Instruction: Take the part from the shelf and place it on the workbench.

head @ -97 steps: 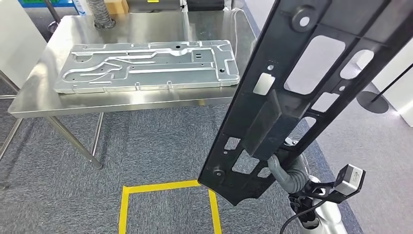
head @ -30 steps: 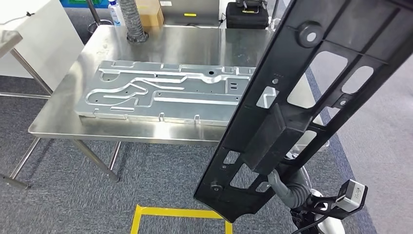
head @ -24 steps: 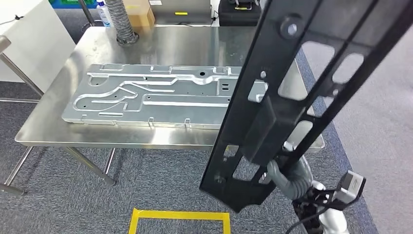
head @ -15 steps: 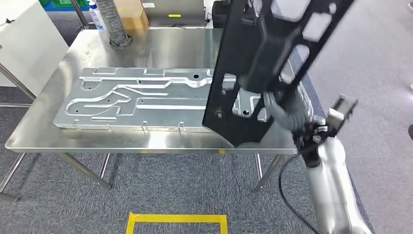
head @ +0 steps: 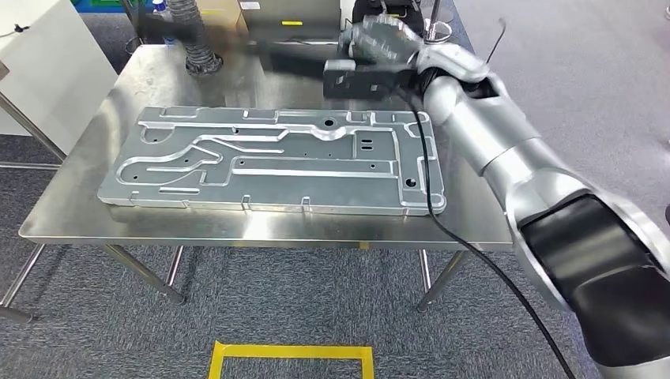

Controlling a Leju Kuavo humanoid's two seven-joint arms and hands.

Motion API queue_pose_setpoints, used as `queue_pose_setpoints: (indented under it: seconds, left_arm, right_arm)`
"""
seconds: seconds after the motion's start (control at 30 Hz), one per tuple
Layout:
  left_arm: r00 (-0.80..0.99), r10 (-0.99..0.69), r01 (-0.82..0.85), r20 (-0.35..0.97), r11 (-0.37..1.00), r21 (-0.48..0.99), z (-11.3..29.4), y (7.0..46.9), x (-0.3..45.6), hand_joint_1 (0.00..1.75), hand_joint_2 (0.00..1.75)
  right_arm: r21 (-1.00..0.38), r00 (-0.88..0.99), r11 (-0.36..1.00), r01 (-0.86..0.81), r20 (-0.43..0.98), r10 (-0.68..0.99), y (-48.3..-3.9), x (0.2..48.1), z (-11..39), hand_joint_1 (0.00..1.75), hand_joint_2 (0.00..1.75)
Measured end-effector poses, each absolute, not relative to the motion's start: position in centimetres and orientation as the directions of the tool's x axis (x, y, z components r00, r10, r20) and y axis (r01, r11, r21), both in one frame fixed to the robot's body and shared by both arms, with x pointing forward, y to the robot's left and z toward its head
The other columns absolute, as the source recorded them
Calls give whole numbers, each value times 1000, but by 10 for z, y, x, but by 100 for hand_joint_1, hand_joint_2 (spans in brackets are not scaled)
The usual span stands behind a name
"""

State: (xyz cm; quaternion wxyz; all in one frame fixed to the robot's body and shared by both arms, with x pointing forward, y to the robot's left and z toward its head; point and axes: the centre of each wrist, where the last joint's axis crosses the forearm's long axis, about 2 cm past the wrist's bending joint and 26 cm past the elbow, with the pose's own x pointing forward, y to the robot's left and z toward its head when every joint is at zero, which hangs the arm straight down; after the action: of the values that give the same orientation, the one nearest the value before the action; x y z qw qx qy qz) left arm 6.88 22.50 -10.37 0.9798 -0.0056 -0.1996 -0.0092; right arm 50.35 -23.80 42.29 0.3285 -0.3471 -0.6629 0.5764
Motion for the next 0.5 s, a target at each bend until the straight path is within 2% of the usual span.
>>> queue_pose_setpoints:
  seconds: [0.1,0.23,0.37,0.4,0.5]
  left_arm:
    - [916,-7,13,401,1000,-12,-103,223,71,0,175]
    - [913,1,7,408,1000,-18,-103,222,73,0,175]
    - [913,1,10,409,1000,-26,-102,221,74,0,175]
    - [914,-1,13,406,1000,-28,-102,221,73,0,175]
    - [917,-9,23,398,999,-30,-103,221,72,0,44]
  right_arm:
    - [-999,-521,-1,34,-18,853,-238,508,391,175,175]
    - [-998,-496,-59,-21,-41,868,-250,508,356,175,175]
    - [-995,-457,-78,-64,-40,889,-276,508,333,0,0]
    - [-994,-447,-80,-76,-38,894,-283,507,328,0,0]
    - [-992,-428,-82,-100,-31,903,-296,506,319,0,0]
